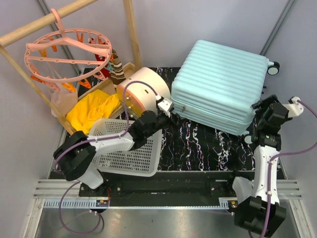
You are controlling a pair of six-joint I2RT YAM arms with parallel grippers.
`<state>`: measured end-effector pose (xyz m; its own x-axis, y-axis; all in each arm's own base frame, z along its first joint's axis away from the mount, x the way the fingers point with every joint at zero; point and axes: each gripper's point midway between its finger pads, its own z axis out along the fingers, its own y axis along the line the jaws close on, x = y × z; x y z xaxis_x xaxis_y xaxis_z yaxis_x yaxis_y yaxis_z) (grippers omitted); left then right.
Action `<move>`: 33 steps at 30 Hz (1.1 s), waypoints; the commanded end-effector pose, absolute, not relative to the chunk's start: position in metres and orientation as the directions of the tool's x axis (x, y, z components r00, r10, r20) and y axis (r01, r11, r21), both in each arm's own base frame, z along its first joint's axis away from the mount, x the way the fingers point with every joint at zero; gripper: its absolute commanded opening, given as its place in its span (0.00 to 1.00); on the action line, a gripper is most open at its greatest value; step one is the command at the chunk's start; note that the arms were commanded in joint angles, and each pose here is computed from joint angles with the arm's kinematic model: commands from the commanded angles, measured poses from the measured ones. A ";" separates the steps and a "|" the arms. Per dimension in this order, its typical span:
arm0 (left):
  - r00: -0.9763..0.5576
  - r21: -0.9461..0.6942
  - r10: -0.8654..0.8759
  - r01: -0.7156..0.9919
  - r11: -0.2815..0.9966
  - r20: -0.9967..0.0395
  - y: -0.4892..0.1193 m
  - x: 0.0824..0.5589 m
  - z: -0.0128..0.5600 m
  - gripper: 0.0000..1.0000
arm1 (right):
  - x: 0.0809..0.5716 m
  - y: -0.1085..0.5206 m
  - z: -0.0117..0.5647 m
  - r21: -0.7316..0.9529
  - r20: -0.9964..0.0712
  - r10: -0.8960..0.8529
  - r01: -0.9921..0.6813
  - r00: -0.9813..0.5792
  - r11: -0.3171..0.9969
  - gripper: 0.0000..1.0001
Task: Open, take out, and arrange the luggage
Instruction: Adjust the luggage at the center of the board.
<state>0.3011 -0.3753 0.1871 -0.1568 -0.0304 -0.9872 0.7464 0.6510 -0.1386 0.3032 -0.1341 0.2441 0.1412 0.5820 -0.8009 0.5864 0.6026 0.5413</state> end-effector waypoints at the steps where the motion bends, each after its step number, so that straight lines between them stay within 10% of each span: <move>1: -0.124 -0.144 -0.078 0.717 0.682 -0.989 -0.353 0.304 0.230 0.89 | 0.314 -0.086 0.304 0.341 -0.932 0.362 0.378 0.014 0.861 0.80; 14: -0.226 -0.240 -0.113 0.677 0.696 -0.967 -0.300 0.314 0.249 0.96 | 0.272 -0.136 0.333 0.226 -0.972 0.209 0.648 0.105 0.727 0.98; 33: -0.380 -0.383 -0.194 0.523 0.761 -0.904 -0.228 0.294 0.298 0.99 | 0.307 0.029 0.340 0.360 -0.922 0.342 -0.075 -0.182 0.930 0.82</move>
<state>0.3045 -0.2388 0.2688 -0.3380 -0.1713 -0.9254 0.5370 0.7724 -0.3391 0.3035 -0.0273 0.3627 -0.0240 0.2987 -0.9540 0.1220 0.9481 0.2938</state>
